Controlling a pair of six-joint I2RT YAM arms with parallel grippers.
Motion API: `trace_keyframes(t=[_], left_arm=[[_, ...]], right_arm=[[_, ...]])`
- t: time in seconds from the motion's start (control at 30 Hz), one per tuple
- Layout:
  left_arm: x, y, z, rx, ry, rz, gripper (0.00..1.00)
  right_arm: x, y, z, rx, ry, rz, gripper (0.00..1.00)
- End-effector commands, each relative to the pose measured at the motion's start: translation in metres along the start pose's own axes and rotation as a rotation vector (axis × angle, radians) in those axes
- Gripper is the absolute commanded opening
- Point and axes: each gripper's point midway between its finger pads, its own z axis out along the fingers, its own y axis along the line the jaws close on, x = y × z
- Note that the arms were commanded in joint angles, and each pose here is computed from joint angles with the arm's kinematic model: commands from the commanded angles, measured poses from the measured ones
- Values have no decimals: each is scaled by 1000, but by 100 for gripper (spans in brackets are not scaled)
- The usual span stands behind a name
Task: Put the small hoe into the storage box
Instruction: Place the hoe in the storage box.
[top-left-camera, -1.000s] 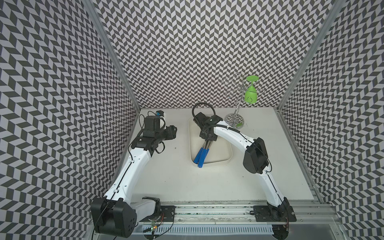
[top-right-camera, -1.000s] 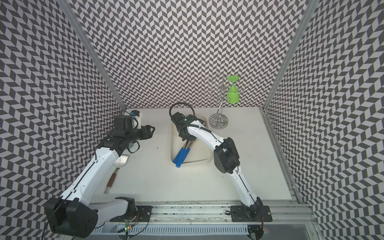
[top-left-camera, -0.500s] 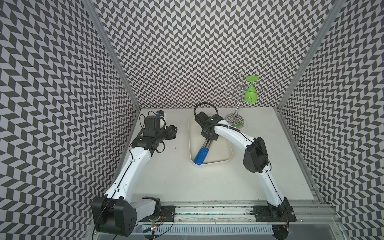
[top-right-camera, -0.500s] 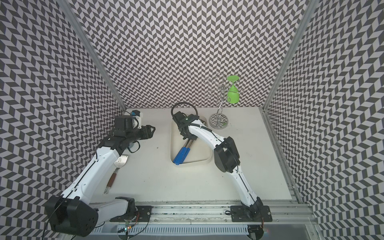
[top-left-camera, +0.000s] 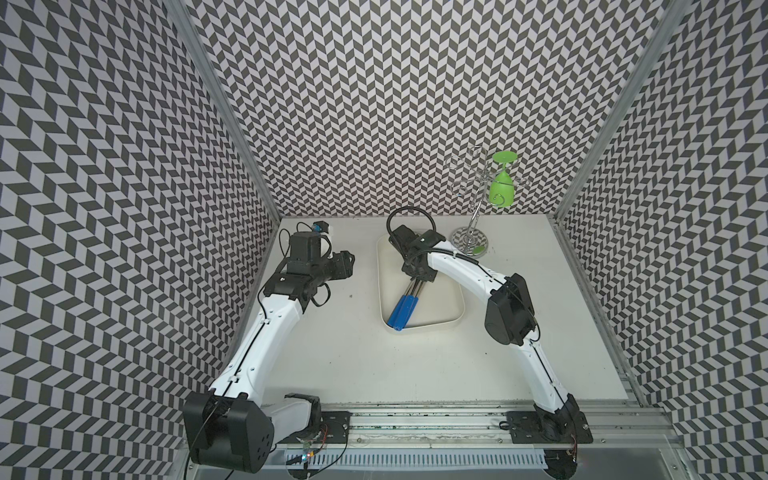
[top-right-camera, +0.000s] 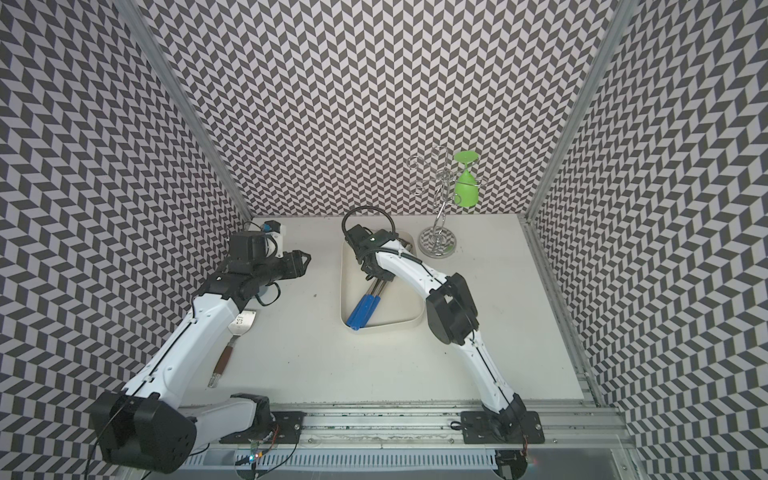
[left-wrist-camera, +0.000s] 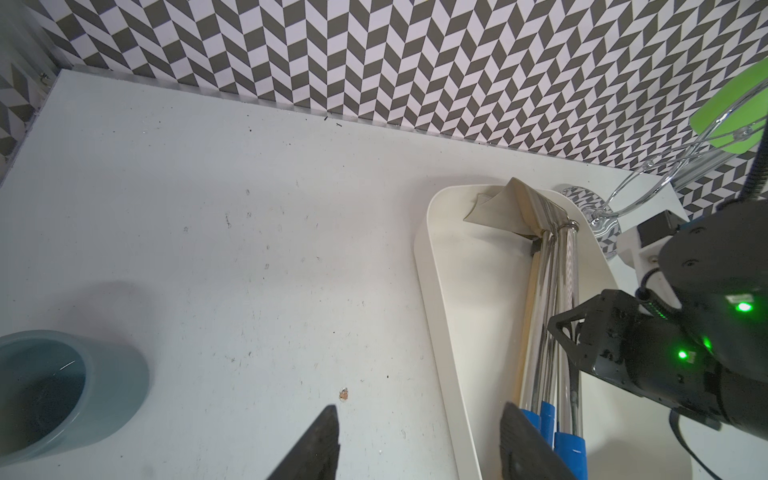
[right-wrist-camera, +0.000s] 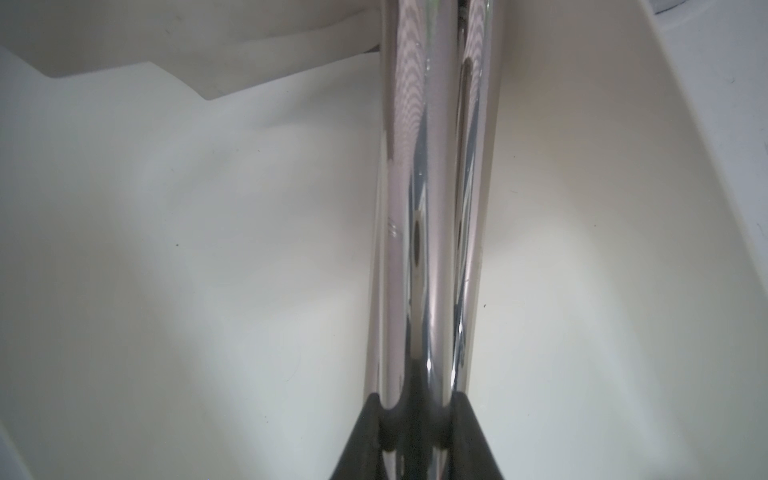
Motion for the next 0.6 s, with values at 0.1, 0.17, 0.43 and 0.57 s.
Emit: trace_keyframes(t=[0.1, 0.17, 0.43, 0.57], left_arm=[[-1, 0, 3, 11, -10, -1, 62], [-1, 0, 3, 10, -10, 0, 62], [-2, 0, 3, 13, -12, -2, 62], [-1, 0, 3, 13, -12, -2, 62]], right_arm=[[-11, 1, 1, 3, -51, 48, 24], [-11, 0, 0, 2, -52, 53, 29], [-18, 5, -12, -37, -74, 73, 23], [-18, 5, -9, -33, -75, 82, 22]])
